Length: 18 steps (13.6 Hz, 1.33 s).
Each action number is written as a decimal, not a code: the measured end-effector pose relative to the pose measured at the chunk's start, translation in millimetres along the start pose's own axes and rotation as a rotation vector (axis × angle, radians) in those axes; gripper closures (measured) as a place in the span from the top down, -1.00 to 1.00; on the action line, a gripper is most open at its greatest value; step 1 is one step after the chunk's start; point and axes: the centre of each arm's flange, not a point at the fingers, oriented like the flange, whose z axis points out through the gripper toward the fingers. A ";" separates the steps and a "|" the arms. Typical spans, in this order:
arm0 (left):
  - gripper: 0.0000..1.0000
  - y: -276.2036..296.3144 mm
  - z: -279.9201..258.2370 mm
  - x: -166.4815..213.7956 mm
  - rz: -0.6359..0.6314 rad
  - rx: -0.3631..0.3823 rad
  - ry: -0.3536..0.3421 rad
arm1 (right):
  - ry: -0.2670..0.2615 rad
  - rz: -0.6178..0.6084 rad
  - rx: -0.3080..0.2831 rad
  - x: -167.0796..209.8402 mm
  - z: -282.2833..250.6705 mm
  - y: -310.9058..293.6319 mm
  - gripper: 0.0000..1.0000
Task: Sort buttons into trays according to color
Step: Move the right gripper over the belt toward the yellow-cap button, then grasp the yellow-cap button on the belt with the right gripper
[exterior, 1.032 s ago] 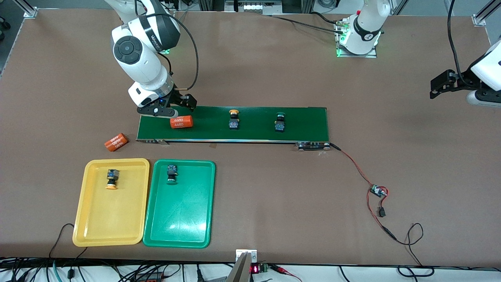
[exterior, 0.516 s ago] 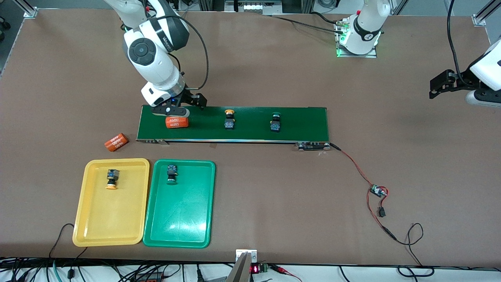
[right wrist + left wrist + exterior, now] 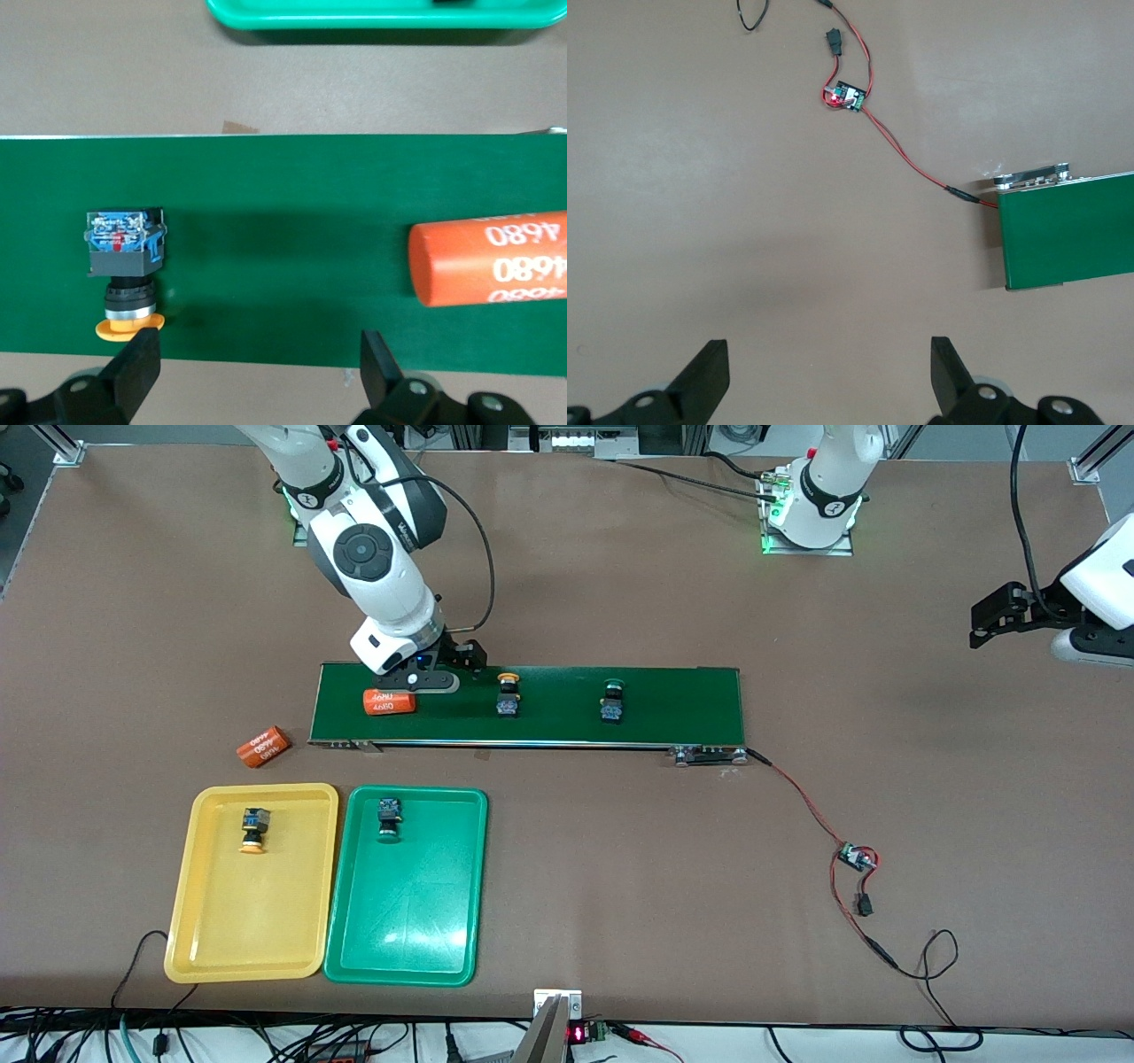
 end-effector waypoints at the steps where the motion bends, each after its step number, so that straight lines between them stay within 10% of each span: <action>1: 1.00 3.2 -0.2 0.5 0.005 0.000 0.000 | -0.003 -0.005 -0.002 -0.7 1.9 -1.1 1.00; 18: 1.00 5.1 -2.1 1.2 0.005 0.001 0.007 | -0.049 -0.042 -0.066 -4.8 21.3 4.9 1.00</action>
